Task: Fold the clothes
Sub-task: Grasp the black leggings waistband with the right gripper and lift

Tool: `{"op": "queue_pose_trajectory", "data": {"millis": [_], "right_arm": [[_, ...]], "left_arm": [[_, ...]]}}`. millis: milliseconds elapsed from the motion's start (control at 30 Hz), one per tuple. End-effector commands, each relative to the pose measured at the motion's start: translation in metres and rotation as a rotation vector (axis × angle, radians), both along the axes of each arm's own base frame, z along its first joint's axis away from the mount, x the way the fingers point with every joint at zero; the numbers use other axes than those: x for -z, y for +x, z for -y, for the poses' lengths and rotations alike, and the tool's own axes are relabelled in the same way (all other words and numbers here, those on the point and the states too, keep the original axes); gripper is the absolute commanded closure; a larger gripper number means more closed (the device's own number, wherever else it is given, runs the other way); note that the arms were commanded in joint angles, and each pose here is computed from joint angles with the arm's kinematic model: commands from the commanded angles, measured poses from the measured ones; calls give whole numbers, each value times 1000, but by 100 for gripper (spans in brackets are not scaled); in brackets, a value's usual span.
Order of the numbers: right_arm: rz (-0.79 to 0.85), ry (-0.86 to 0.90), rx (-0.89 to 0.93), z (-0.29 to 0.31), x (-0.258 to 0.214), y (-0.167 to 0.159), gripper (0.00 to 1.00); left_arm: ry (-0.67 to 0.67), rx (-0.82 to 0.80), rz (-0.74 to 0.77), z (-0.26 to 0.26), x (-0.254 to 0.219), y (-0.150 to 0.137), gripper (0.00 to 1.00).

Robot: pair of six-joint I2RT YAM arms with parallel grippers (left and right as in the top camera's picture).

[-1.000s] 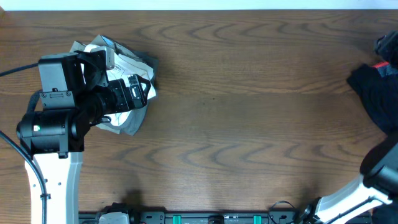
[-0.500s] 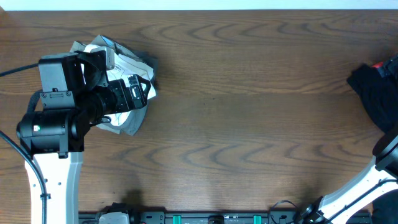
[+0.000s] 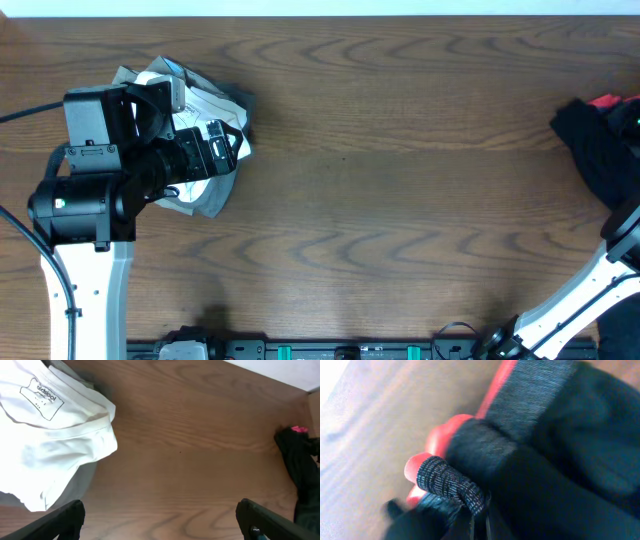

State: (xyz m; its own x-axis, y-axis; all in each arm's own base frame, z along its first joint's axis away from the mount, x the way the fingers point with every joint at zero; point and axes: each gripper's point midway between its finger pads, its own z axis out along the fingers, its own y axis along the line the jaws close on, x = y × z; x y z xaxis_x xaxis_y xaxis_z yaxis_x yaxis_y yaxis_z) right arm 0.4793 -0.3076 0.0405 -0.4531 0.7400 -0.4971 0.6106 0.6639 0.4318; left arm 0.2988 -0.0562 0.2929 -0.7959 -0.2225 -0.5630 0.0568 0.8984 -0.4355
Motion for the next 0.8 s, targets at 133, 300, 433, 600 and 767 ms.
{"op": "queue_pose_trajectory", "data": {"millis": [133, 300, 433, 600, 767], "right_arm": [[278, -95, -100, -20, -149, 13, 99], [410, -228, -99, -26, -236, 1, 99], [489, -267, -132, -43, -283, -10, 99], [661, -270, -265, -83, -345, -18, 99], [937, -323, -337, -116, -444, -41, 99]], "left_arm": [[-16, -1, 12, 1, -7, 2, 2], [-16, -1, 12, 1, -7, 2, 2], [-16, -2, 12, 1, -7, 2, 2], [-16, -2, 12, 1, -7, 2, 2], [-16, -2, 11, 1, -7, 2, 2]]}}
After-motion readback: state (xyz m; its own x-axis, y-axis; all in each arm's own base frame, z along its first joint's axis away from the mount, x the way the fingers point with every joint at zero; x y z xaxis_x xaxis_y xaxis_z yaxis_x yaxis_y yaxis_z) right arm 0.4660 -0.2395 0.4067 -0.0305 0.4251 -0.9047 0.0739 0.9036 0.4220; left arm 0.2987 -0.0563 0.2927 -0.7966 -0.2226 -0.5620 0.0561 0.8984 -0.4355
